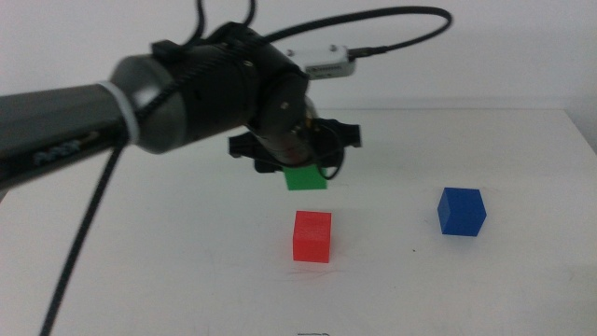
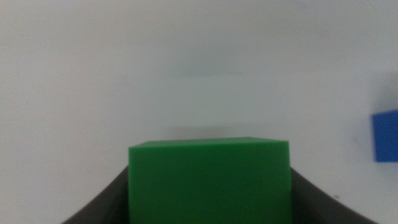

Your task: Stack red cubes first, then green, then blue cubes in a specific spot.

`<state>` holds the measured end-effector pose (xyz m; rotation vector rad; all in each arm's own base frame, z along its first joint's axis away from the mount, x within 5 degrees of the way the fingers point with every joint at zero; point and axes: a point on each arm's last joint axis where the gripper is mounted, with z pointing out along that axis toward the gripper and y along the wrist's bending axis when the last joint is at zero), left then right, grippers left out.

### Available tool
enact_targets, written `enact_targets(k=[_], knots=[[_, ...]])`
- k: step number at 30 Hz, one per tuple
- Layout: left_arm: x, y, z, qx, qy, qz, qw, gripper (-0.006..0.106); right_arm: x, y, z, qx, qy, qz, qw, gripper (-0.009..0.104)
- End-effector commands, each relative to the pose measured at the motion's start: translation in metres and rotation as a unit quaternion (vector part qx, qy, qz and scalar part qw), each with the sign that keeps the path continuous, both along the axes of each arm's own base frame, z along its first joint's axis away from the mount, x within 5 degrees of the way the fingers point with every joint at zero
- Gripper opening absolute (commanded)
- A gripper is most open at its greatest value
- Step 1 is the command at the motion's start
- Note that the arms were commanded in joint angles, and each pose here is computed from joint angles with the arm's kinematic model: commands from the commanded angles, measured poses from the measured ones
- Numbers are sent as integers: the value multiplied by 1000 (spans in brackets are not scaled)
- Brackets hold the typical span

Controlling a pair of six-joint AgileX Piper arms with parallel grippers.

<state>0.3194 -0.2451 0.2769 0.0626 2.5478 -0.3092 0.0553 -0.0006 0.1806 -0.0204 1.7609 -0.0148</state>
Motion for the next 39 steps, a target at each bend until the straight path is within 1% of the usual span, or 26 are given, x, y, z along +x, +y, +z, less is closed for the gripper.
enact_targets(k=[1, 7, 18, 23, 25, 39], knots=[[-5, -9, 30, -44, -40, -6, 998, 19, 0, 0, 14, -10, -52, 0, 999, 89], [-4, -17, 12, -33, -13, -7, 999, 19, 0, 0, 14, -10, -52, 0, 999, 89], [-6, -26, -6, -7, 7, -22, 1000, 19, 0, 0, 14, -10, -52, 0, 999, 89], [-6, -26, -6, -7, 8, -22, 1000, 19, 0, 0, 14, -10, -52, 0, 999, 89], [-7, -25, -8, 2, 16, -20, 1000, 19, 0, 0, 14, -10, -52, 0, 999, 89], [-4, -32, -29, 19, 33, -24, 999, 19, 0, 0, 14, -10, -52, 0, 999, 89]])
